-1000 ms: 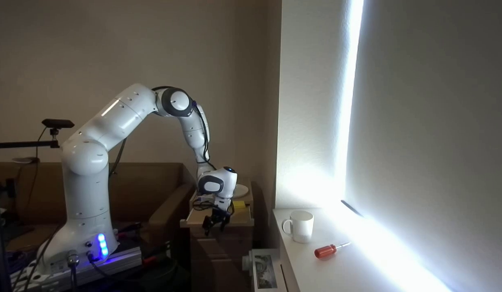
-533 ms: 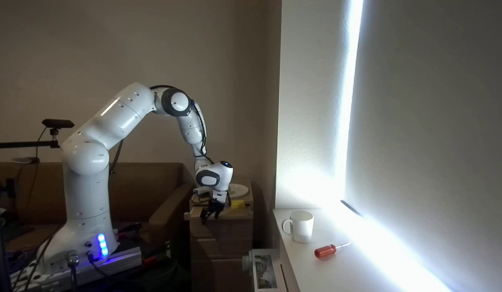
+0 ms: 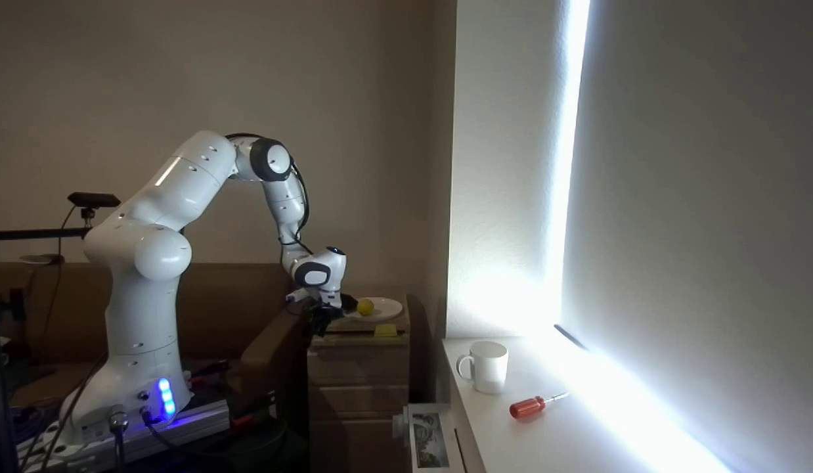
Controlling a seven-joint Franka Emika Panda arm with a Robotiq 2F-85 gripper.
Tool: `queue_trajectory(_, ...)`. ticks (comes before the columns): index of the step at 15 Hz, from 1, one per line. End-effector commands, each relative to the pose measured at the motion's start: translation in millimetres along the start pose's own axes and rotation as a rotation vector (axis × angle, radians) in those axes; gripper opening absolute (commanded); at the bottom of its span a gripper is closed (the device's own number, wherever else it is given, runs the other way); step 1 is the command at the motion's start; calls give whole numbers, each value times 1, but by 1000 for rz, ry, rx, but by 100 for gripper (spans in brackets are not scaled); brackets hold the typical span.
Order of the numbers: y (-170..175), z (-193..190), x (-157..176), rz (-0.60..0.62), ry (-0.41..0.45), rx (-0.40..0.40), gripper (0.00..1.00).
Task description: Pick the sock on the drawer tray, put it on the drawer top, close and open the drawer, then pick the sock and put it on the drawer tray
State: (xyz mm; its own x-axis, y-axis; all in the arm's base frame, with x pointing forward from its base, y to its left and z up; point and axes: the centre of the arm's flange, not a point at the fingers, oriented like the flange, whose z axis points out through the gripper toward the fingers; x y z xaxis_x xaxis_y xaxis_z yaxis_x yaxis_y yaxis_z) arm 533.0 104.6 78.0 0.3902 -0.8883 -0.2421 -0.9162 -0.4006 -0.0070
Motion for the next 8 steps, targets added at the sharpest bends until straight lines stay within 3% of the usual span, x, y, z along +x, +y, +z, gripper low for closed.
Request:
queue_trajectory(1,22,-24,10,-14,106,-28,100)
queue_trajectory(2,30,-29,17,-21,123,-53,100)
queue_trajectory(3,8,-12,9,-19,79,-23,100)
queue_trajectory(8,22,-20,24,-11,111,-42,100)
